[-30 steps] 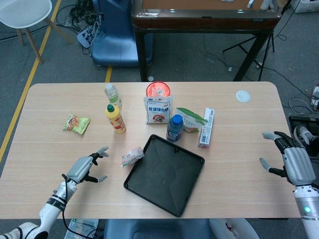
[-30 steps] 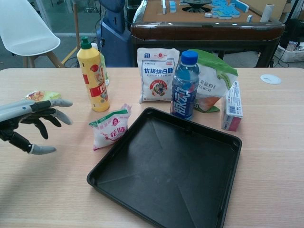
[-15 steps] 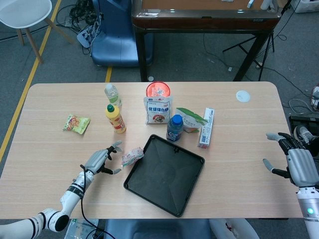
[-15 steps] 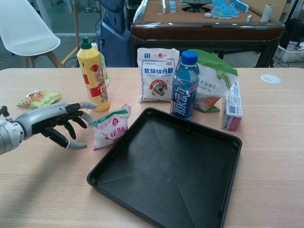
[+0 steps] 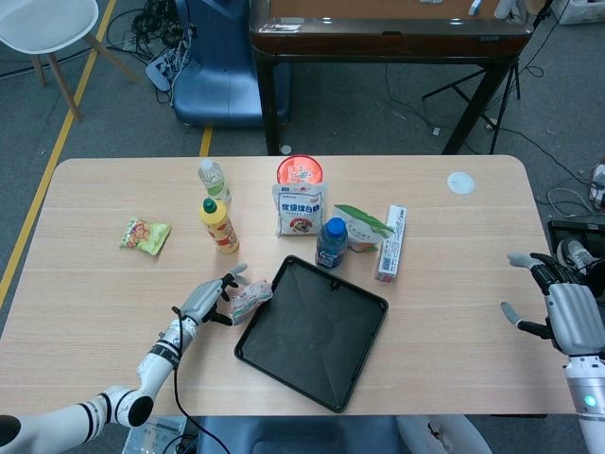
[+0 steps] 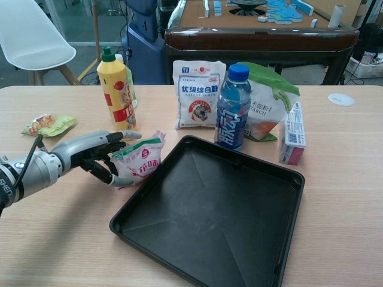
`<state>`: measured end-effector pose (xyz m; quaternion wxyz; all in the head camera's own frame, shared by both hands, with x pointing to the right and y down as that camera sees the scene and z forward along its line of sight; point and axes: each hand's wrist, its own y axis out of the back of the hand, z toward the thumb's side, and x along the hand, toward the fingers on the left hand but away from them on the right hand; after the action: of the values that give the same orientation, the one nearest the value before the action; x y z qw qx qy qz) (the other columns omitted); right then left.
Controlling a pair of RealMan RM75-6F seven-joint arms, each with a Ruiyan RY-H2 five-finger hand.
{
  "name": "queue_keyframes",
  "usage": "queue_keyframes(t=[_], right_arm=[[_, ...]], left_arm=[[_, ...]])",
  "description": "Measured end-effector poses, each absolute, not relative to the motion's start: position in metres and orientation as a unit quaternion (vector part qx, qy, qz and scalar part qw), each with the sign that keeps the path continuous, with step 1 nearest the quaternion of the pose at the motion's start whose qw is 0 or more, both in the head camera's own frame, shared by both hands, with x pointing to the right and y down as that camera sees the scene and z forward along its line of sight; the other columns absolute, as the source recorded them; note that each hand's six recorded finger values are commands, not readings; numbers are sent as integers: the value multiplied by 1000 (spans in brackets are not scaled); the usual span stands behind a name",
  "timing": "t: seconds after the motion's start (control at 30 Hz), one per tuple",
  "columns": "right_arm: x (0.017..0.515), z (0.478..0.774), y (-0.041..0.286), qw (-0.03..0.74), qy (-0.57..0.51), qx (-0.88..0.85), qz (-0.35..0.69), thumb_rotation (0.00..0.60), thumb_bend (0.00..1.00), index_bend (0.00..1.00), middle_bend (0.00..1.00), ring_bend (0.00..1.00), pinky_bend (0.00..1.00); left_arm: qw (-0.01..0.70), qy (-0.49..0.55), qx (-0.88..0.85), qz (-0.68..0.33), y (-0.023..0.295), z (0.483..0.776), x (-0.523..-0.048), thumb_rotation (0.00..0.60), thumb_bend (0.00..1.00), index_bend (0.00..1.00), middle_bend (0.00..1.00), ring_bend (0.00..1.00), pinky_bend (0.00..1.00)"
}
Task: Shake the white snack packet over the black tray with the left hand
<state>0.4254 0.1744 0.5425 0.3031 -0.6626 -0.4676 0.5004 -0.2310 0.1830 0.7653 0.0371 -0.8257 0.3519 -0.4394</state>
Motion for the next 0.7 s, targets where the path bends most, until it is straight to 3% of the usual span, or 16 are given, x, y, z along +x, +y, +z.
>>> queue_keyframes(t=[0.7], right_arm=[[428,543,175,301,-468,-660,505,600,261,229,293,163,202]], left_arm=[[2,377,-820,-431,178,776,-209,600,194,120,267,269,353]])
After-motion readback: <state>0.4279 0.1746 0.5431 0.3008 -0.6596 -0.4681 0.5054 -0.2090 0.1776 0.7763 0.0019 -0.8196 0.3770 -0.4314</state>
